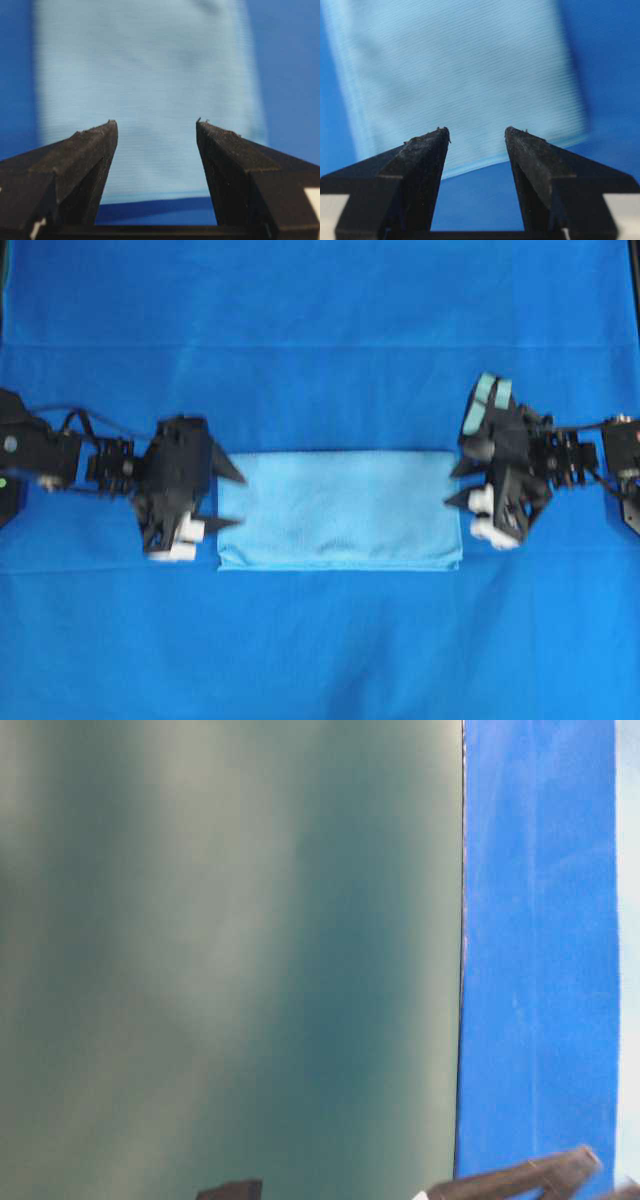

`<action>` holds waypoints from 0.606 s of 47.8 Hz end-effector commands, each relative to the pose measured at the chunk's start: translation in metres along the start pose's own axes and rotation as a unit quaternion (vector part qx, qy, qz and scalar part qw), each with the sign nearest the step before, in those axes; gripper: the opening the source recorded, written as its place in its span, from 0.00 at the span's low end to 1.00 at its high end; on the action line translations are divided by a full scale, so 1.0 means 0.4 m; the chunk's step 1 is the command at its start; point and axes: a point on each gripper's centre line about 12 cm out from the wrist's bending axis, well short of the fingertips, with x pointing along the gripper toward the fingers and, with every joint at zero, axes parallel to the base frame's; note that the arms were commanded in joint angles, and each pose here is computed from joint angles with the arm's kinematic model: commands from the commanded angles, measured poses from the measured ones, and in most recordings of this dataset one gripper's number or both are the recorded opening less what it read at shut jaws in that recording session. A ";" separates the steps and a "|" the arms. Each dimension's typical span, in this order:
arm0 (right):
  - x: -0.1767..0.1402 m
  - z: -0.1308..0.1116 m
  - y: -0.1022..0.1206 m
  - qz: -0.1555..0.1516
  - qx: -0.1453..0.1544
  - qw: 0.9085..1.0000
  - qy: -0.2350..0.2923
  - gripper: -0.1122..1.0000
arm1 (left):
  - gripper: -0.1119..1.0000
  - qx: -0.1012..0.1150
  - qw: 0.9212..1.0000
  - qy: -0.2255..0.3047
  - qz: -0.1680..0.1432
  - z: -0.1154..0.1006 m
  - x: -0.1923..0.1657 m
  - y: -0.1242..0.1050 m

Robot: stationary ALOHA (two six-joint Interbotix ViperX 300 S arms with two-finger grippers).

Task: Fold the light blue towel.
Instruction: 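Release the corners onto the bottom edge and open both grippers, then grasp the folded strip's left and right ends with both grippers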

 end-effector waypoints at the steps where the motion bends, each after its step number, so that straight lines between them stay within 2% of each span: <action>1: -0.003 0.024 -0.020 -0.010 0.002 1.000 -0.013 0.60 | 0.66 -0.008 1.000 -0.018 0.015 0.032 -0.009 0.031; 18: 0.046 0.016 -0.086 -0.048 0.016 0.999 0.015 0.60 | 0.66 -0.030 0.999 0.016 0.042 -0.006 0.016 0.091; 29: 0.071 0.006 -0.118 -0.066 0.014 0.997 0.033 0.60 | 0.63 -0.046 0.997 0.038 0.058 -0.037 0.033 0.127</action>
